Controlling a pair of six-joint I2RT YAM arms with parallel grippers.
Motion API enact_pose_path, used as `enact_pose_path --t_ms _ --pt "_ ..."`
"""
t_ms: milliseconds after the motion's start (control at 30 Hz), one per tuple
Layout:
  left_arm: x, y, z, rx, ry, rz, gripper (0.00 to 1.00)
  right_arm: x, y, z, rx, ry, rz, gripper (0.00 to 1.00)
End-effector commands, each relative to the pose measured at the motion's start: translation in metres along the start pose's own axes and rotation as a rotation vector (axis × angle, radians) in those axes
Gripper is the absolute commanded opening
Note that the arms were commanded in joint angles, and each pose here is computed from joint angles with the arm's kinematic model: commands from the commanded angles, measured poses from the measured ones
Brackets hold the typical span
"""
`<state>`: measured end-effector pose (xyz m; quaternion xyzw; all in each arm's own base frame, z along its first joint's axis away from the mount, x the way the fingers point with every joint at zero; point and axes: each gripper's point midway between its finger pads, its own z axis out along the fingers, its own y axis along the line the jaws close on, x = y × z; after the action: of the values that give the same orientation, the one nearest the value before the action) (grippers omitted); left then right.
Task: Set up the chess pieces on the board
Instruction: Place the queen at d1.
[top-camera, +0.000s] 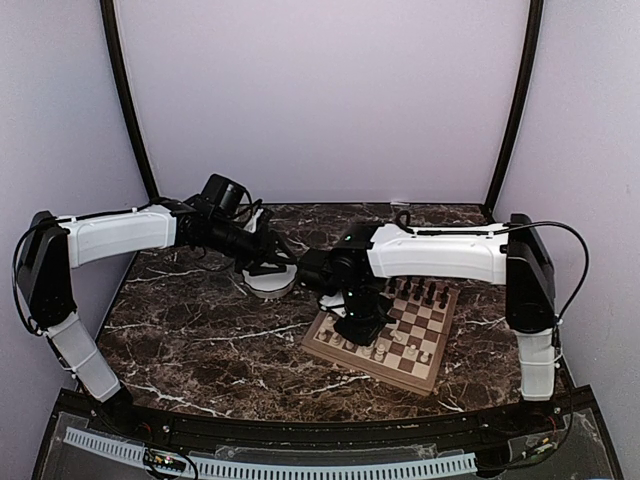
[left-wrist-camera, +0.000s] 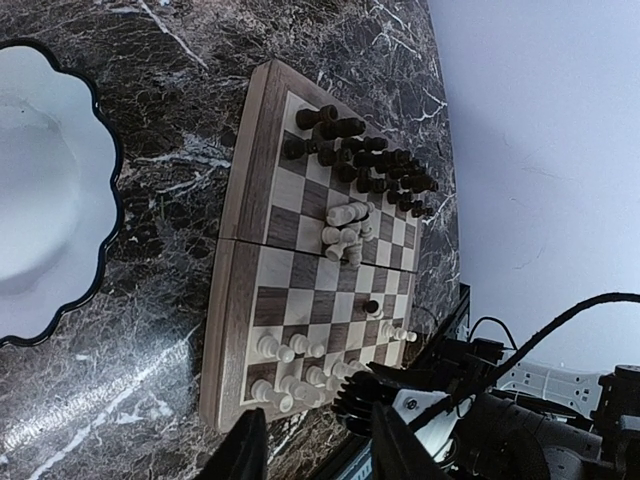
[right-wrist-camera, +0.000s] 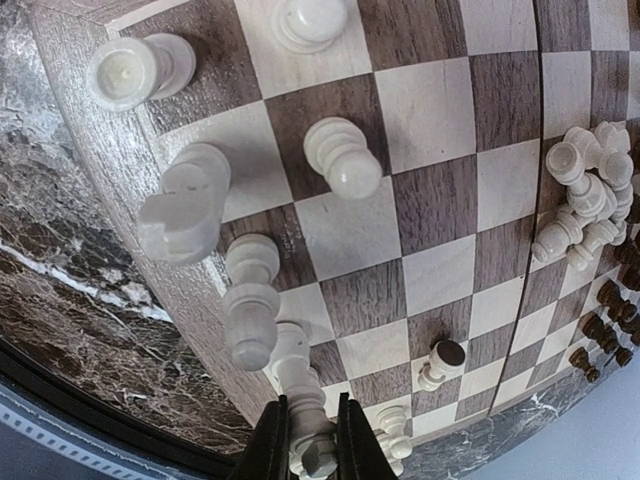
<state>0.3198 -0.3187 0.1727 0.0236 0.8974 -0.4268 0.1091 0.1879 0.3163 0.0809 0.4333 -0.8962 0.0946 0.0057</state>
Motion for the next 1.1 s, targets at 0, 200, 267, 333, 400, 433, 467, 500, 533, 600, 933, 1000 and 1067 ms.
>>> enact_pose_path --t_ms 0,200,267,333,400,433,467,500,533,600,933,1000,1067 --pt "0.005 -0.003 -0.008 0.017 0.005 0.002 0.38 -0.007 0.003 0.000 0.015 -0.013 -0.013 0.02" --pt "0.005 -0.003 -0.006 0.024 0.011 -0.003 0.38 -0.010 0.002 -0.002 0.018 -0.021 -0.009 0.02" --pt "0.005 -0.004 -0.005 0.027 0.013 -0.005 0.38 -0.011 0.002 -0.002 0.020 -0.023 -0.010 0.02" --pt "0.005 -0.003 -0.004 0.028 0.017 -0.009 0.38 -0.012 0.002 -0.002 0.023 -0.024 -0.009 0.02" --pt "0.005 -0.003 -0.002 0.032 0.021 -0.011 0.38 -0.011 0.002 -0.001 0.020 -0.020 -0.010 0.03" --pt "0.005 -0.003 -0.002 0.033 0.022 -0.011 0.38 -0.011 0.002 0.000 0.020 -0.017 -0.010 0.04" --pt "0.005 -0.002 -0.001 0.034 0.025 -0.015 0.38 -0.010 0.003 0.001 0.020 -0.014 -0.011 0.06" --pt "0.006 -0.003 -0.001 0.037 0.028 -0.015 0.38 -0.010 0.002 0.001 0.021 -0.014 -0.010 0.08" --pt "0.006 -0.003 0.000 0.037 0.029 -0.016 0.38 -0.010 0.002 0.001 0.024 -0.014 -0.010 0.10" --pt "0.006 -0.002 0.001 0.037 0.031 -0.019 0.38 -0.011 0.002 -0.001 0.022 -0.021 -0.007 0.14" --pt "0.004 -0.002 0.007 0.047 0.044 -0.028 0.38 -0.018 0.008 -0.024 -0.038 -0.082 0.008 0.22" --pt "0.003 -0.002 0.008 0.050 0.045 -0.029 0.38 -0.016 0.008 -0.027 -0.043 -0.087 0.009 0.22" --pt "0.002 -0.003 0.009 0.052 0.049 -0.030 0.38 -0.015 0.008 -0.024 -0.042 -0.080 0.007 0.22"
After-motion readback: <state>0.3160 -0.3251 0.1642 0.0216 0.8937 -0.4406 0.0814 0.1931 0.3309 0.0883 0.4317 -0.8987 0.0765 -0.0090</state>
